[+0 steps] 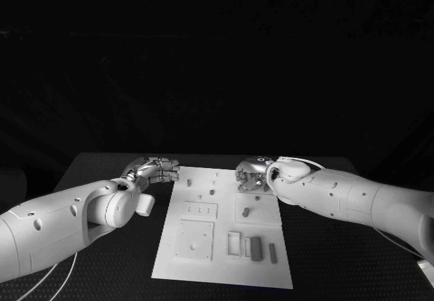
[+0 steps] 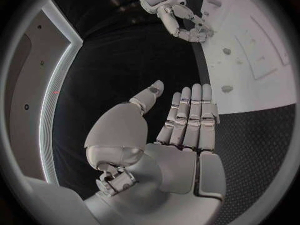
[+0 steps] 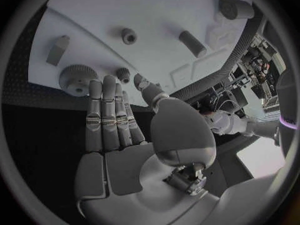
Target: Assemble the parts on the task board
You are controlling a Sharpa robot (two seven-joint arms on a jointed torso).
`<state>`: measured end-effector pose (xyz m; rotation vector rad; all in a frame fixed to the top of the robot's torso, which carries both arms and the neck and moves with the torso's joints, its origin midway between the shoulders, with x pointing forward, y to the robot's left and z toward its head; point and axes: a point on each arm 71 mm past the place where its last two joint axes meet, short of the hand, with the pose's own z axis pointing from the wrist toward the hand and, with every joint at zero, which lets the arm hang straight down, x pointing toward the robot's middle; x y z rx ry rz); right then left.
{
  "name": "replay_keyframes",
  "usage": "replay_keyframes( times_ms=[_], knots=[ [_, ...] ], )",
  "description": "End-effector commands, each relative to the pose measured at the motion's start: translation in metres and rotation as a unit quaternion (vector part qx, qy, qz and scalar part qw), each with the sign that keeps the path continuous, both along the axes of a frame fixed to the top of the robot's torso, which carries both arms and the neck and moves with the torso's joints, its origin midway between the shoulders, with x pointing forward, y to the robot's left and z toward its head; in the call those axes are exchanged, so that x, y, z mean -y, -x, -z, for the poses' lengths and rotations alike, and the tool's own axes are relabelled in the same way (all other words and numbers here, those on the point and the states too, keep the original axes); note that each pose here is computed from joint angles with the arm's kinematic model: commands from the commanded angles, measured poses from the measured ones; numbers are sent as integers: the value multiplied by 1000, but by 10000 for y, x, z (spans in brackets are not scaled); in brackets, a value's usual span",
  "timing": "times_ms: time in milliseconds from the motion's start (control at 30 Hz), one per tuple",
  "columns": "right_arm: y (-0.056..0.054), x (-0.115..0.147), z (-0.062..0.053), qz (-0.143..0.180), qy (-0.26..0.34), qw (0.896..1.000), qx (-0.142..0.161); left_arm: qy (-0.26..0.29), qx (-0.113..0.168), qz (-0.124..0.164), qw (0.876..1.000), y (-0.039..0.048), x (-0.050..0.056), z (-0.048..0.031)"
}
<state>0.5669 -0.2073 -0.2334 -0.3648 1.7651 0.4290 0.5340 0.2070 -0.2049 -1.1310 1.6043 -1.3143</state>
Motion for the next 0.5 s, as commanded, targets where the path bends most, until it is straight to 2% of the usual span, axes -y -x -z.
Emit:
replay_keyframes(
  times_ms=[33, 500],
  knots=[
    [8, -17, 28, -5, 19, 1000, -5, 5, 7, 11, 1000, 6, 29, -21],
    [13, 25, 101, 1, 36, 999, -11, 4, 6, 10, 1000, 4, 11, -19]
  ],
)
